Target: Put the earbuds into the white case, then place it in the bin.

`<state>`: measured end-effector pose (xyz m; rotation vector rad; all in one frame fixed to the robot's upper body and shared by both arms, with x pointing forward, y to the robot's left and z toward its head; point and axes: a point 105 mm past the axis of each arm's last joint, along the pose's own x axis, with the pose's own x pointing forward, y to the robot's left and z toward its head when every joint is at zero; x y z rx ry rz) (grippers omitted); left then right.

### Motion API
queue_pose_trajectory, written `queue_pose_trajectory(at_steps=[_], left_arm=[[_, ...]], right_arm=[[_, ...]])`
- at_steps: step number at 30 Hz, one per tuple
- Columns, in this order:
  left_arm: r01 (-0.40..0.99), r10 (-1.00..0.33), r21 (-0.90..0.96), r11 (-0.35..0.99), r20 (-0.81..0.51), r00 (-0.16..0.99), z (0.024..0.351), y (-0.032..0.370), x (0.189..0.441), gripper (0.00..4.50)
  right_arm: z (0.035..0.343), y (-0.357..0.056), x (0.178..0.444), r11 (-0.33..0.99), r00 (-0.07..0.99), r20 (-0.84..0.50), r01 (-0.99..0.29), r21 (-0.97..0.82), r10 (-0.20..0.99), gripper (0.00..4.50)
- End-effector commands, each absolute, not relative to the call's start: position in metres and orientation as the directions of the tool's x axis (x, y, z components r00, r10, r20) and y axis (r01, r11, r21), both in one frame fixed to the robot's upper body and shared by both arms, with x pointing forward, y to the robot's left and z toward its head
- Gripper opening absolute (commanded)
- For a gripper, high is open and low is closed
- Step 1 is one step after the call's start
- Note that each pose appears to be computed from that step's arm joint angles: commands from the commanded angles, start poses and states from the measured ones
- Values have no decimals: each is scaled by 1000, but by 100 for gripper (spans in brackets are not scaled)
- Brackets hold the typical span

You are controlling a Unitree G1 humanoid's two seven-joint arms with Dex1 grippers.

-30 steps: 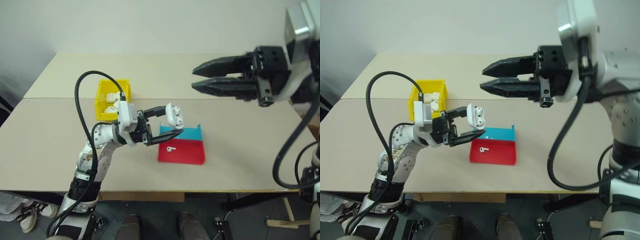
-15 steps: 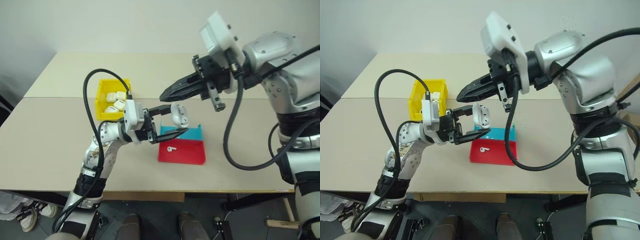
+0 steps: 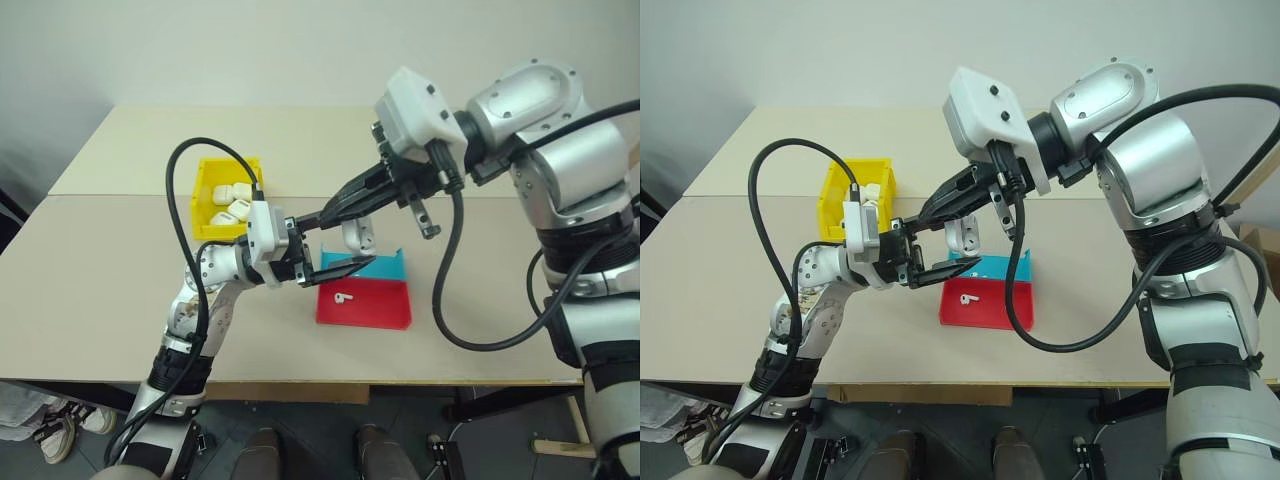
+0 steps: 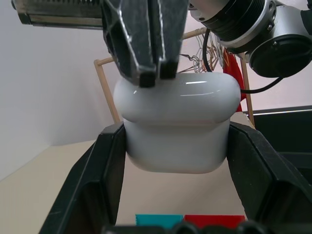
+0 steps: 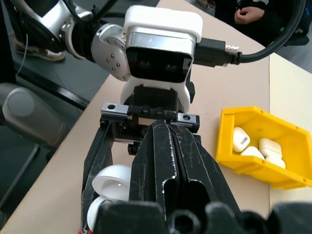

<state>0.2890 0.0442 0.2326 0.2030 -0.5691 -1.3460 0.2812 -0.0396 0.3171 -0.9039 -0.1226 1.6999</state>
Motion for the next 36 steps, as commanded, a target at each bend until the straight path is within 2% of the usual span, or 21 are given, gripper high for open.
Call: queue_pose_trajectory(at_steps=[1,9,14,18,25,29,32,34,36], left_arm=[[833,-950,504,230,301,80,246,46,281,277],[828,-949,509,234,305,81,248,48,280,277],[829,-948,507,236,307,83,247,48,280,277],[834,-943,496,240,322,80,248,49,280,277],[851,-918,448,274,385,93,257,54,276,277],[824,-873,405,396,443,202,266,68,282,277],[753,-811,381,537,478,337,275,84,292,277],[636,-748,412,652,483,455,282,93,301,277],[455,-595,385,803,508,622,295,107,322,277]], right_arm=[[322,-45,278,-369,-43,-517,-751,-548,855,2],[319,-62,278,-375,-18,-543,-743,-554,840,2],[328,-66,277,-340,-2,-506,-742,-577,862,2],[349,-68,276,-265,-6,-405,-764,-589,914,2],[372,-85,284,-51,83,-185,-784,-619,979,2],[373,-99,290,137,192,-35,-803,-580,981,2],[360,-112,292,237,276,8,-808,-540,961,2],[348,-121,291,289,324,19,-816,-501,946,2],[333,-130,289,338,375,10,-825,-452,927,2]])
